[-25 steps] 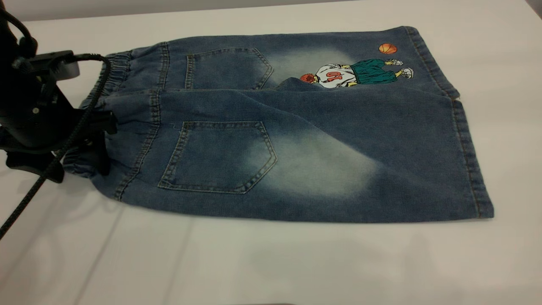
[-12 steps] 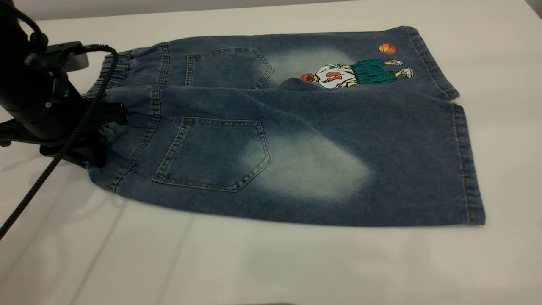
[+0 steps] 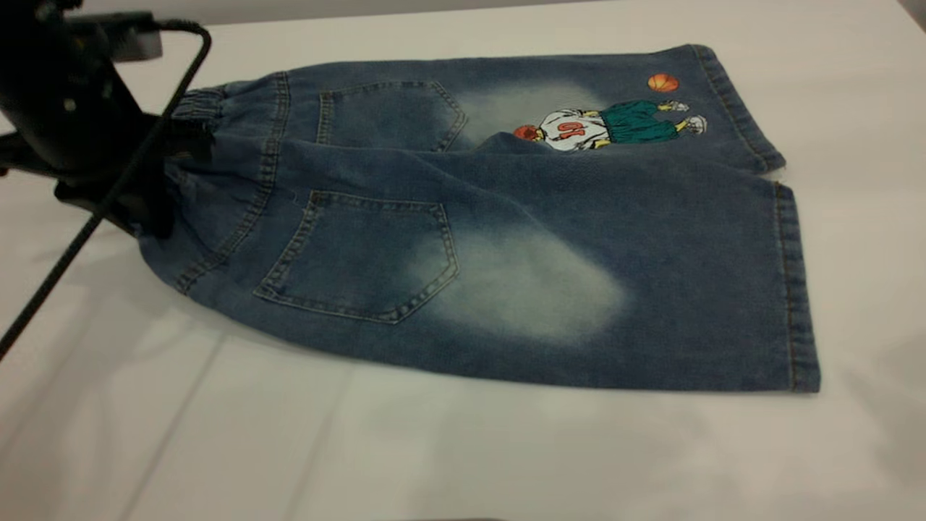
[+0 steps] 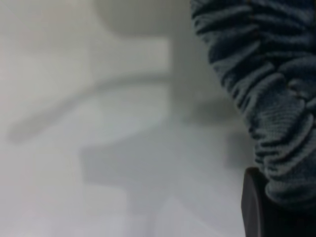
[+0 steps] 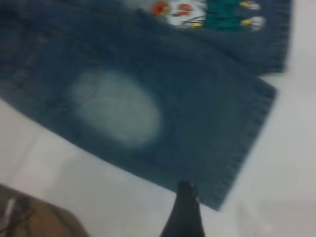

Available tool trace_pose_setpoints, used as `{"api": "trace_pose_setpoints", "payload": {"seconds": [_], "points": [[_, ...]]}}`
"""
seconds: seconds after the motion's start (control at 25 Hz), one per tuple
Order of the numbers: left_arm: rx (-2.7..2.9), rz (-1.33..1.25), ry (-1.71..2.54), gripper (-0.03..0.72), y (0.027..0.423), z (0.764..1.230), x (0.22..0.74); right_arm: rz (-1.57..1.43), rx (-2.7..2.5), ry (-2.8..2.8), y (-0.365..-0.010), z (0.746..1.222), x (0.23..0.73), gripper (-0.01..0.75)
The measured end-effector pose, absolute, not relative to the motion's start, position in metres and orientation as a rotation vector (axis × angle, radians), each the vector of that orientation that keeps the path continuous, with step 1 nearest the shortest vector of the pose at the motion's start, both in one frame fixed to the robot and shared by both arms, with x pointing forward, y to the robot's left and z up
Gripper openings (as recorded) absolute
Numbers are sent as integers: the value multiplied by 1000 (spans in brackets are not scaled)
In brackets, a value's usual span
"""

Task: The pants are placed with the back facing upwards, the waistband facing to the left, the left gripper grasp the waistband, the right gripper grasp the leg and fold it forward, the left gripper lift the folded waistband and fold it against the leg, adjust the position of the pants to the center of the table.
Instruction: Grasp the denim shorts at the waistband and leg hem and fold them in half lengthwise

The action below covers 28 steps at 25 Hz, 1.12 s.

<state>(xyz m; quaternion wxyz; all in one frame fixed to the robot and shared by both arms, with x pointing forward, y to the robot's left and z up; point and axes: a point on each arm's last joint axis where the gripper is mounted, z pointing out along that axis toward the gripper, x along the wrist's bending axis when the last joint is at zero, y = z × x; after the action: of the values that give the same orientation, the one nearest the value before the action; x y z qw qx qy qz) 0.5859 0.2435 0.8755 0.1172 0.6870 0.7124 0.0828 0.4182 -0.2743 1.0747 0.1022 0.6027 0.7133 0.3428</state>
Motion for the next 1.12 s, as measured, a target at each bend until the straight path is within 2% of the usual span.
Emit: {"api": "trace_pose_setpoints", "payload": {"seconds": [0.24, 0.64, 0.84, 1.12], "points": [[2070, 200, 2103, 85, 242, 888, 593, 952, 1830, 2274, -268, 1046, 445, 531], [2072, 202, 2100, 85, 242, 892, 597, 521, 1670, 2684, -214, 986, 458, 531], [2073, 201, 2100, 85, 242, 892, 597, 300, 1607, 2740, -194, 960, 458, 531], [2074, 201, 2100, 85, 242, 892, 597, 219, 1622, 2729, -183, 923, 471, 531]]}}
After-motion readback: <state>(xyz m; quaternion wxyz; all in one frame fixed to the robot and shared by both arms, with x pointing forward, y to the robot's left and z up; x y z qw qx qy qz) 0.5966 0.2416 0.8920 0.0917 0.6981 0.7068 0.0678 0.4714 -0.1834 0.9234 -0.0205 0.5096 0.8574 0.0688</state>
